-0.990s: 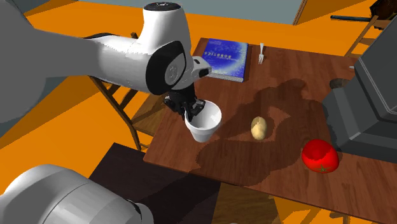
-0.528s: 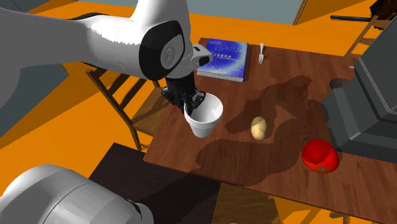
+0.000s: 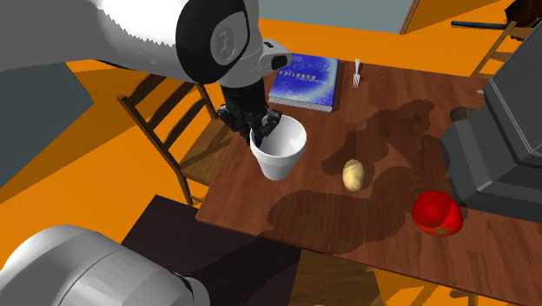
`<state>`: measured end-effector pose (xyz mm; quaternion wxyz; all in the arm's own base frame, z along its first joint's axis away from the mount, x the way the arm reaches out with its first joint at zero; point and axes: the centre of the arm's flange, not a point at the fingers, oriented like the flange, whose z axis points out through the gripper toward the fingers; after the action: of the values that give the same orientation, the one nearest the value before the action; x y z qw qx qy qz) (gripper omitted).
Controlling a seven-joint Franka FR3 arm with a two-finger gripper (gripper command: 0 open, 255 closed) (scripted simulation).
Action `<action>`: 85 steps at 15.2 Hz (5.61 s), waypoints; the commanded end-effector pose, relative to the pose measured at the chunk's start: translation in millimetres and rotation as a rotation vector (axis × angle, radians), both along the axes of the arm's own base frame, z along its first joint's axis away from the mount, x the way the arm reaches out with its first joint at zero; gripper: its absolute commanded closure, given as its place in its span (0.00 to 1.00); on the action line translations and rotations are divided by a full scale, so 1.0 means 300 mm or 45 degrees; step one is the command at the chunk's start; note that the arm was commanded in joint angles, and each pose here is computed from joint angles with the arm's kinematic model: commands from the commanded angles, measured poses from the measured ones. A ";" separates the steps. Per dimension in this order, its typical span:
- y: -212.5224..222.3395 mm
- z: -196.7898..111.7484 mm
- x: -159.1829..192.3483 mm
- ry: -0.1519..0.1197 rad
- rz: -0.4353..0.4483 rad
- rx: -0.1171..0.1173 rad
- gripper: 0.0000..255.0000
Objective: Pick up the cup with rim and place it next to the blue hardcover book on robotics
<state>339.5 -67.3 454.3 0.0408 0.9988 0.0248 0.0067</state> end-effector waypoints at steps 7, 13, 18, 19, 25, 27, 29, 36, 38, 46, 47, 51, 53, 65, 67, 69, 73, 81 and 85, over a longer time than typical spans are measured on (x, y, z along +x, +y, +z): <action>0.000 0.149 0.002 0.000 0.000 0.000 1.00; 0.087 0.153 0.204 0.000 0.000 0.000 1.00; 0.174 0.155 0.407 0.000 0.000 0.000 1.00; 0.191 0.155 0.447 0.000 0.000 0.000 1.00; 0.295 0.156 0.690 0.000 0.000 0.000 1.00; 0.330 0.157 0.770 0.000 0.000 0.000 1.00; 0.364 0.157 0.851 0.000 0.000 0.000 1.00; 0.450 0.123 1.052 0.000 0.000 0.000 1.00; 0.450 0.088 1.053 0.000 0.000 0.000 1.00; 0.450 -0.053 1.053 0.000 0.000 0.000 1.00; 0.450 -0.070 1.053 0.000 0.000 0.000 1.00; 0.450 -0.140 1.053 0.000 0.000 0.000 1.00; 0.450 -0.176 1.053 0.000 0.000 0.000 1.00; 0.450 -0.387 1.053 0.000 0.000 0.000 1.00; 0.450 -0.422 1.053 0.000 0.000 0.000 1.00; 0.450 -0.457 1.053 0.000 0.000 0.000 1.00; 0.450 -0.497 1.053 0.000 0.000 0.000 1.00; 0.450 -0.497 1.052 0.000 0.000 0.000 0.00; 0.454 -0.453 1.052 0.000 0.000 0.000 0.00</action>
<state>654.8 68.4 311.6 0.0407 0.9988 0.0249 0.0067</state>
